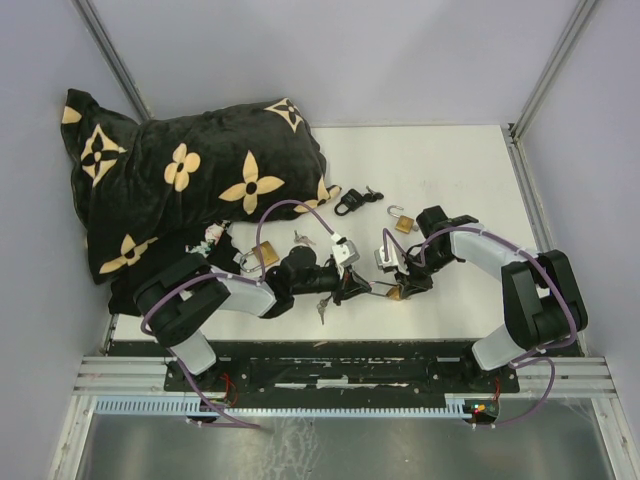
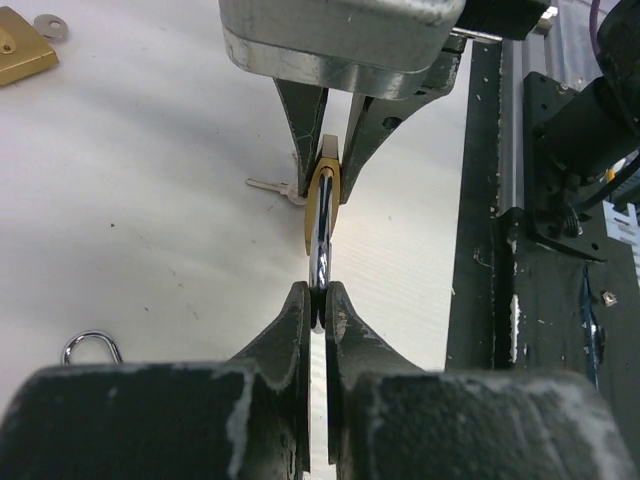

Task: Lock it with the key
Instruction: Lock the lock.

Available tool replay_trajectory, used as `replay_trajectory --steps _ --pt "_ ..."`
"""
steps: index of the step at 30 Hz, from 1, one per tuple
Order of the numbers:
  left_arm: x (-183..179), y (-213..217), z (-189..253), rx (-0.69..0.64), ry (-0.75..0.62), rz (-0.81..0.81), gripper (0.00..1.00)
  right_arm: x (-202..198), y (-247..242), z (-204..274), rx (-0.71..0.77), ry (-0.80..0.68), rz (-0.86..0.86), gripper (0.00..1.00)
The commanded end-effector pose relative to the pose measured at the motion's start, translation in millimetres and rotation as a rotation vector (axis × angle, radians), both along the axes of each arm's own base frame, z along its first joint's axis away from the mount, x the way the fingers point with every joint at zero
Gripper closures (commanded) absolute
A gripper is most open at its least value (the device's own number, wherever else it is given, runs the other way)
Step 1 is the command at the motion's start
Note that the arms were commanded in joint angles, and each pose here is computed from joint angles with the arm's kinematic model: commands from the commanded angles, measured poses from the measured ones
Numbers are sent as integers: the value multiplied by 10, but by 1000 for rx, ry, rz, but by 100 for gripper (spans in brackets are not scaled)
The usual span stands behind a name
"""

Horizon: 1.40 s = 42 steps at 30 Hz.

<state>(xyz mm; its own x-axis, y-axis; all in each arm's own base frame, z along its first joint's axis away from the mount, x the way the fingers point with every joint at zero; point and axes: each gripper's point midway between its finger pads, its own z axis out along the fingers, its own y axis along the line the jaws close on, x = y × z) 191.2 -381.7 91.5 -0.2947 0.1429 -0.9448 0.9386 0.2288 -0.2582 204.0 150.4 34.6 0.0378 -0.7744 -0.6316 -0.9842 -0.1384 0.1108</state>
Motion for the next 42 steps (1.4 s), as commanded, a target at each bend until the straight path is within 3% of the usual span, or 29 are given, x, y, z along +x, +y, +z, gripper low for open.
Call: replay_trajectory --steps 1,13,28,42 --pt "43 -2 10 36 -122 2 97 4 -2 -57 -20 -36 45 98" --pt "24 -46 -7 34 -113 -35 97 0 -5 -56 -21 -34 48 98" --pt "-133 -103 -436 89 -44 -96 97 -1 0 -72 -31 -31 54 98" --pt "-890 -170 -986 127 145 -303 97 88 25 -75 -43 -49 6 98"
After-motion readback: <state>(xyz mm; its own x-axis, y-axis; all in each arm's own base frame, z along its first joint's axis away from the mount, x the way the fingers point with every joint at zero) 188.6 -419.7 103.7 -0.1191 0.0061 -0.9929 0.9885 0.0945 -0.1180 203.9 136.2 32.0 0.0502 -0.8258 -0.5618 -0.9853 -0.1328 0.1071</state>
